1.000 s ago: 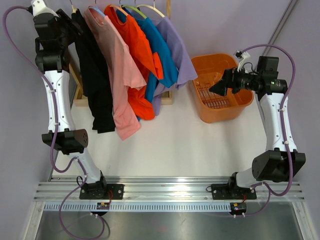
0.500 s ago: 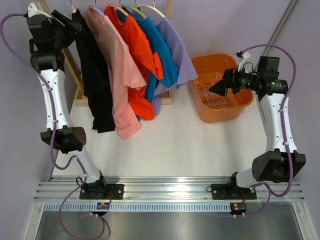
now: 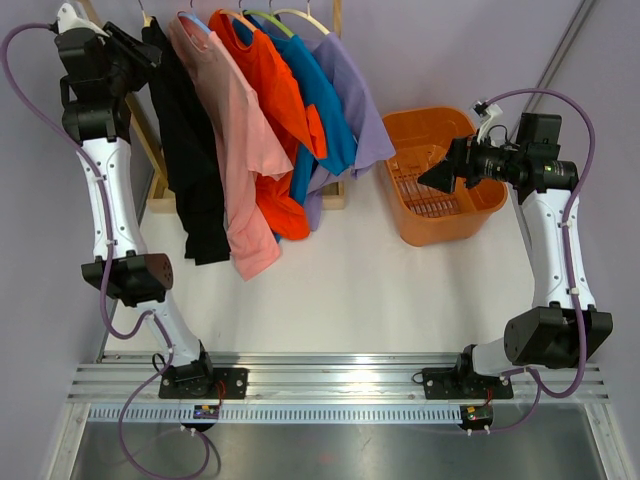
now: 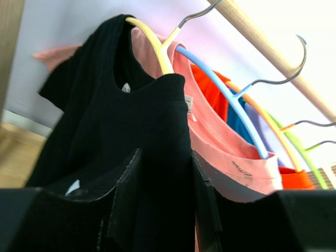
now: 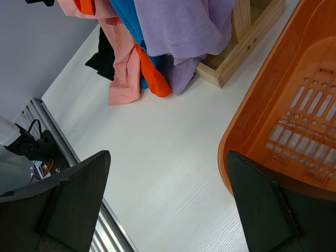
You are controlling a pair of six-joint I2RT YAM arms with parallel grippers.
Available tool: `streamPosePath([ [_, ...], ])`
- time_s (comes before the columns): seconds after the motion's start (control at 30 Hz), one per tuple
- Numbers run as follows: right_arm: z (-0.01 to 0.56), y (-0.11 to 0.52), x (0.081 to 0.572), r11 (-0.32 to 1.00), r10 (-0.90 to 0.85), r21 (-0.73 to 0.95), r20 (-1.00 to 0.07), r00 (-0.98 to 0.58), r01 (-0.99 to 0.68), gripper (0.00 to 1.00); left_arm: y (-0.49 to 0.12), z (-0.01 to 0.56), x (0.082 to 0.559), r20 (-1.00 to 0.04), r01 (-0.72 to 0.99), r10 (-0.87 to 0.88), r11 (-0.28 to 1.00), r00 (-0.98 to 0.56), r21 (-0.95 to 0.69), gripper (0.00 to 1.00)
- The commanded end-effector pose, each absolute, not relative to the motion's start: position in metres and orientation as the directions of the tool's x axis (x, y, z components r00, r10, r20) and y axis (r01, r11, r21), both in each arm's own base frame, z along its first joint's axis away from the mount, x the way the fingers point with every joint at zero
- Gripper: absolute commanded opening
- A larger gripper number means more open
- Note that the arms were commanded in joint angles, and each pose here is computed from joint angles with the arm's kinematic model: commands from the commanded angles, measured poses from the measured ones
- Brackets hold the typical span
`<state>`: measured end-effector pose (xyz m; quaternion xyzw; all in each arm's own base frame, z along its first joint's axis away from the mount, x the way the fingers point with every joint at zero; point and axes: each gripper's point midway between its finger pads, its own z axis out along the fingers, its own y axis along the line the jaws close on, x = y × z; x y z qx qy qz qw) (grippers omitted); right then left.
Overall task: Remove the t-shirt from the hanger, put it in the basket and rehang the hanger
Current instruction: Pick up the hanger from the clothesline.
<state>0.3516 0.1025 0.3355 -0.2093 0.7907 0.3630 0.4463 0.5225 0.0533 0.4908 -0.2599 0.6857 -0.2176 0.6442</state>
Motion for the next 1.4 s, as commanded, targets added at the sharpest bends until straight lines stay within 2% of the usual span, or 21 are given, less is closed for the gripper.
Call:
streamPosePath([
  [0.0,0.351,0.106,0.344,0.627,0.01,0.382,-0.875,-0.483,-0.679,1.0,0.083,0.459,0.518,-0.867,-0.25,-0.494,0.849,-0.063,-0.465,0.4],
  [0.1,0.353,0.107,0.345,0.625,0.014,0.382,-0.877,-0.48,-0.681,0.99,0.086,0.459,0.514,-0.924,-0.291,-0.378,0.893,-0.064,-0.345,0.33],
  [0.17,0.354,0.107,0.345,0.625,0.014,0.382,-0.877,-0.48,-0.681,1.0,0.085,0.466,0.51,-0.942,-0.281,-0.33,0.911,-0.059,-0.302,0.24],
  [0.3,0.354,0.107,0.345,0.625,0.015,0.383,-0.877,-0.48,-0.68,1.0,0.086,0.477,0.509,-0.951,-0.271,-0.309,0.918,-0.027,-0.291,0.0],
  [0.57,0.354,0.106,0.344,0.629,0.015,0.383,-0.876,-0.482,-0.676,0.99,0.067,0.527,0.507,-0.953,-0.125,-0.275,0.949,0.13,-0.291,0.0],
  [0.87,0.351,0.106,0.342,0.63,0.016,0.386,-0.874,-0.486,-0.674,0.99,0.041,0.58,0.499,-0.895,0.068,-0.355,0.934,0.272,-0.35,0.0],
  [1.37,0.349,0.106,0.344,0.627,0.015,0.389,-0.872,-0.489,-0.675,0.99,0.03,0.621,0.487,-0.829,0.218,-0.442,0.896,0.344,-0.387,0.0],
])
